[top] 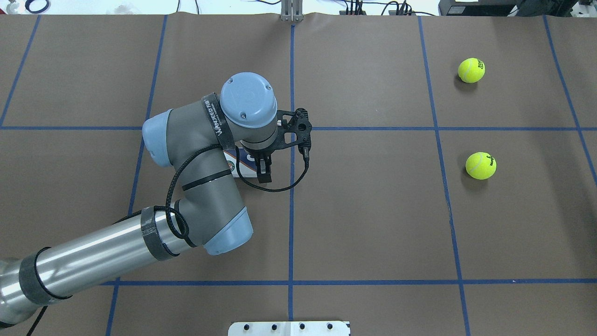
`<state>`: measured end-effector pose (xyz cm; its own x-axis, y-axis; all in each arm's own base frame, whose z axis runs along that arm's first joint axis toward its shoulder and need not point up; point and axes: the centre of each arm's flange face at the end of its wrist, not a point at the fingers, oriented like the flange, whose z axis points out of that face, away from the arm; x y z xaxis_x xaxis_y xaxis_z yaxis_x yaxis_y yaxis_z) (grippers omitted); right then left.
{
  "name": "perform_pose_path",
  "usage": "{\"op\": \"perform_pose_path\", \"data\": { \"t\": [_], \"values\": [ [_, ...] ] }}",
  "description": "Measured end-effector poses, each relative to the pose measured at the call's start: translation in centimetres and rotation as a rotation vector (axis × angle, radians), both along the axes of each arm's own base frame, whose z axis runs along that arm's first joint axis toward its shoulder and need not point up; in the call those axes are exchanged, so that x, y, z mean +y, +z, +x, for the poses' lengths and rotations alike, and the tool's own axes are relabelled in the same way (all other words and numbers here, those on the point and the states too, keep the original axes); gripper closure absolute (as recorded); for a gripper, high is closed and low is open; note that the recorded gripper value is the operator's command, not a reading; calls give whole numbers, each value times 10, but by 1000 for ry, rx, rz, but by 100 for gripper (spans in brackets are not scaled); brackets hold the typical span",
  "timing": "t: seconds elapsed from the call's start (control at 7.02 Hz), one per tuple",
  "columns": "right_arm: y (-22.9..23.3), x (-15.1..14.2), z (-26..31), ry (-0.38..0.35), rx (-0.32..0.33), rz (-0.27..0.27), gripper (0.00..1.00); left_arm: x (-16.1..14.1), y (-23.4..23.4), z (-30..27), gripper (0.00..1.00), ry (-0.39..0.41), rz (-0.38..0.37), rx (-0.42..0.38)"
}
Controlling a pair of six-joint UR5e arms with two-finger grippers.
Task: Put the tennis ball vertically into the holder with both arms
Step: 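Close the left gripper on the can's open end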
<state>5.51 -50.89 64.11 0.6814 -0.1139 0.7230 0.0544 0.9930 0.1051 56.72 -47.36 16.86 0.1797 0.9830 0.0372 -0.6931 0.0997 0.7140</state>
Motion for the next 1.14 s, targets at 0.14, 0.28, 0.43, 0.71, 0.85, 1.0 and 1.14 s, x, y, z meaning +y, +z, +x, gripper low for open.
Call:
{"op": "perform_pose_path", "data": {
  "t": [0.14, 0.28, 0.43, 0.71, 0.85, 1.0, 1.14],
  "values": [
    [1, 0, 0, 0, 0, -1, 1, 0, 0, 5, 1, 3, 1, 2],
    [2, 0, 0, -1, 2, -2, 1, -1, 2, 10, 1, 5, -1, -2],
    [3, 0, 0, -1, 3, -4, 1, -1, 5, 15, 2, 7, -5, -9],
    [4, 0, 0, -1, 4, -5, 1, 0, 11, 21, 1, 12, -13, -20],
    [4, 1, 0, -1, 4, -5, 1, 0, 12, 23, 2, 14, -14, -23],
    [4, 1, 0, -1, 4, -7, 1, 0, 12, 25, 1, 12, -12, -24],
    [5, 1, 0, -1, 5, -9, 1, 0, 14, 31, 2, 6, 1, -22]
  ]
}}
